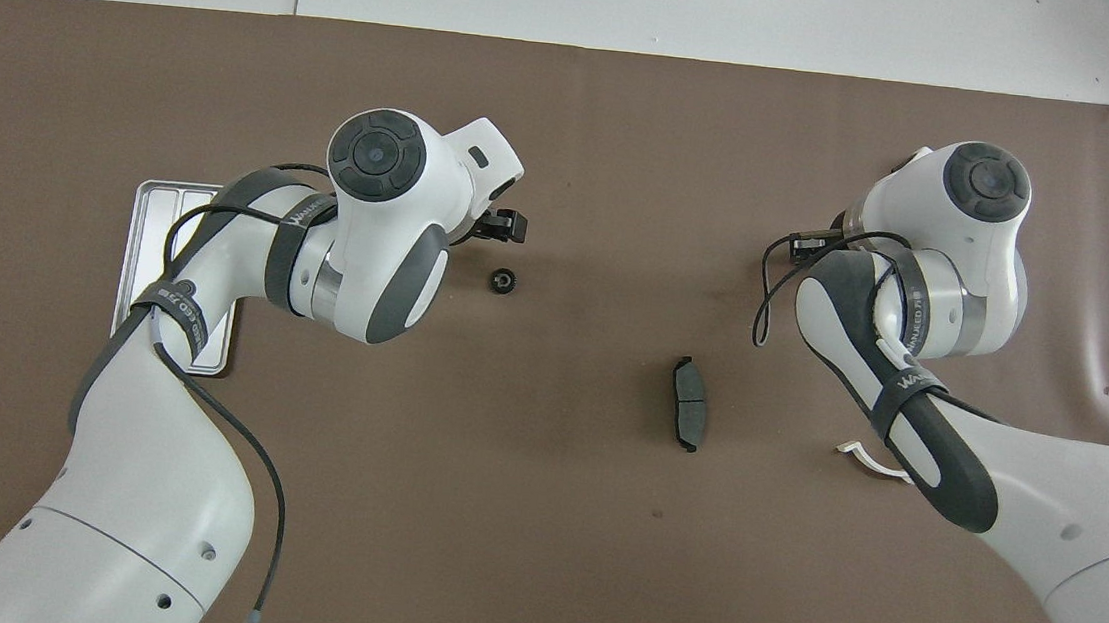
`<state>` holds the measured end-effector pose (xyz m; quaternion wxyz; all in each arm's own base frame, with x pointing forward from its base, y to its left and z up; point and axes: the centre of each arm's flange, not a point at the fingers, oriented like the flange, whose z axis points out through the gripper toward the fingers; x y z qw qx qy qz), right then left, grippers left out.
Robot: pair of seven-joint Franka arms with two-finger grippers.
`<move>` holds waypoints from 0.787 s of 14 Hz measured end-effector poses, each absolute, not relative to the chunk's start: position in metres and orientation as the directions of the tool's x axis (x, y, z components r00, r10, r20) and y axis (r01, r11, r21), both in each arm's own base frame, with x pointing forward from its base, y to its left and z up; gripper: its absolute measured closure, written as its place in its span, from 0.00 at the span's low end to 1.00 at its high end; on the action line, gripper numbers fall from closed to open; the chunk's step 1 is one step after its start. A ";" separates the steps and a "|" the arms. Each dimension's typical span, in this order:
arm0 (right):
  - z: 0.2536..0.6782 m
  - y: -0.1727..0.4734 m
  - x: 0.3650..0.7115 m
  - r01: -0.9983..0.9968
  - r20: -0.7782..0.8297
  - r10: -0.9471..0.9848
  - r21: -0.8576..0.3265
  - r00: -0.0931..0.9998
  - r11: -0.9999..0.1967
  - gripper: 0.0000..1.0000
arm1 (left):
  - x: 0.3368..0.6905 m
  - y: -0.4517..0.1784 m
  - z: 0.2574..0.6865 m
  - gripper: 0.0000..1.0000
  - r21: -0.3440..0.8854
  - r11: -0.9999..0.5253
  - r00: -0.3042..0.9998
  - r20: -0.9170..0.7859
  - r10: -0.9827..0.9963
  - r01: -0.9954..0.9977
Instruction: Pick bearing gear from pile to tray
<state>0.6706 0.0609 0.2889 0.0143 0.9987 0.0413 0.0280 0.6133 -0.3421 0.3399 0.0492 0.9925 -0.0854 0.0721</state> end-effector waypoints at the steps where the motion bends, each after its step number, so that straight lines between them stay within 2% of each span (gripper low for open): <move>1: 0.289 0.061 0.670 0.082 0.055 0.083 0.031 0.995 -0.996 0.52 | 0.609 -0.349 0.337 0.00 0.089 -0.979 0.973 0.156 -0.168 -0.184; 2: 0.289 0.061 0.670 0.081 0.055 0.083 0.030 0.995 -0.996 0.54 | 0.606 -0.353 0.333 0.00 0.096 -0.978 0.973 0.158 -0.168 -0.185; 4: 0.291 0.062 0.670 0.083 0.057 0.084 0.028 0.995 -0.996 0.74 | 0.599 -0.359 0.322 0.00 0.104 -0.977 0.972 0.162 -0.170 -0.188; 5: 0.291 0.062 0.670 0.082 0.057 0.084 0.029 0.995 -0.996 0.78 | 0.594 -0.362 0.315 0.00 0.104 -0.975 0.970 0.166 -0.176 -0.194; 8: 0.291 0.062 0.670 0.083 0.057 0.084 0.029 0.995 -0.996 0.78 | 0.577 -0.367 0.291 0.00 0.103 -0.973 0.966 0.176 -0.187 -0.207; 11: 0.291 0.063 0.670 0.080 0.057 0.081 0.028 0.995 -0.996 0.78 | 0.574 -0.370 0.289 0.00 0.106 -0.973 0.967 0.176 -0.183 -0.203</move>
